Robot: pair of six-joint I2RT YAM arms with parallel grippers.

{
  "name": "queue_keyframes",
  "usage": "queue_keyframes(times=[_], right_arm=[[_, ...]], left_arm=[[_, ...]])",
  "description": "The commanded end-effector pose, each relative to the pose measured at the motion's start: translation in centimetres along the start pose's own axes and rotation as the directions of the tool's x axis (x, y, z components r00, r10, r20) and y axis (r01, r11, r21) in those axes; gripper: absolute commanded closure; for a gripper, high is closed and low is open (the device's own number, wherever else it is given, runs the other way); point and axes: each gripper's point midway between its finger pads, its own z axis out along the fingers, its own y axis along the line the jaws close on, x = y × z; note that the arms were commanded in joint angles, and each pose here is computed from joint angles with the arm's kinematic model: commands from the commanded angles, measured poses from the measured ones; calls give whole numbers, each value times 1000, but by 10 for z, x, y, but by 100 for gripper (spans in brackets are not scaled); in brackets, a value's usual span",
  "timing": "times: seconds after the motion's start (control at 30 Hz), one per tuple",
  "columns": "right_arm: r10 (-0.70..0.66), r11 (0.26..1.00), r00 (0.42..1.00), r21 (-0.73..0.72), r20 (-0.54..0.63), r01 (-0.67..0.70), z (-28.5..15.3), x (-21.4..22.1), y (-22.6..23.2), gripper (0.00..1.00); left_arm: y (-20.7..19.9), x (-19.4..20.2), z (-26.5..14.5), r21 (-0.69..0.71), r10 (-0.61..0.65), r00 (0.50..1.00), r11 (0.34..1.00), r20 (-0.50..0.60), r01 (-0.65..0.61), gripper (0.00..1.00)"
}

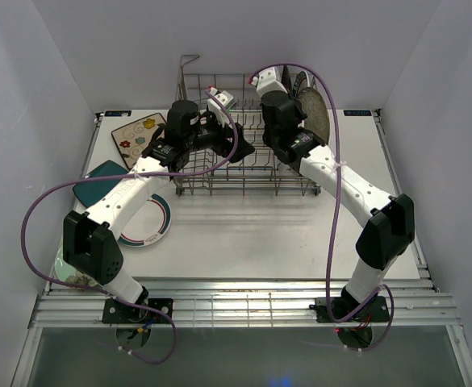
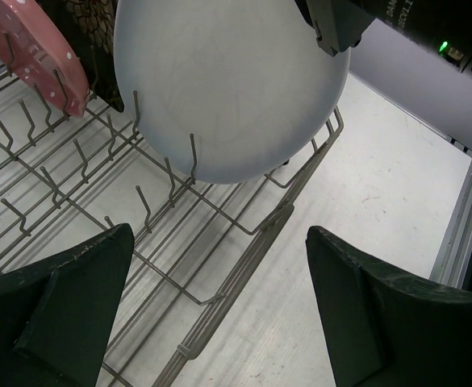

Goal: Load the plates into the dish rack
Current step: Insert the plate into the dish rack.

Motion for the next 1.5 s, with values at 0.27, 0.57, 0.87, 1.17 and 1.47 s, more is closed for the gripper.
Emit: queue_keyframes(times=[0.27, 0.57, 0.87, 1.17, 1.47], right_arm=[[235, 967, 970, 91, 61, -240, -7, -15, -47, 90], [267, 960, 961, 70, 75, -272, -13, -10, -57, 84], [274, 959, 961, 64, 50, -276, -5, 4, -50, 80], [283, 956, 958, 64, 40, -285, 1, 10, -48, 79], [278, 958, 960, 61, 35, -280, 8, 10, -43, 78]], left_arm=[[-9, -14, -18, -1, 20, 999, 1000, 31, -20, 2], [-14, -11, -20, 20, 27, 999, 999, 25, -27, 2], [-14, -6, -21, 21, 27, 1000, 999, 17, -27, 2], [-11, -1, -19, 13, 26, 1000, 1000, 7, -26, 2], [-8, 2, -17, 8, 29, 1000, 1000, 0, -29, 2]])
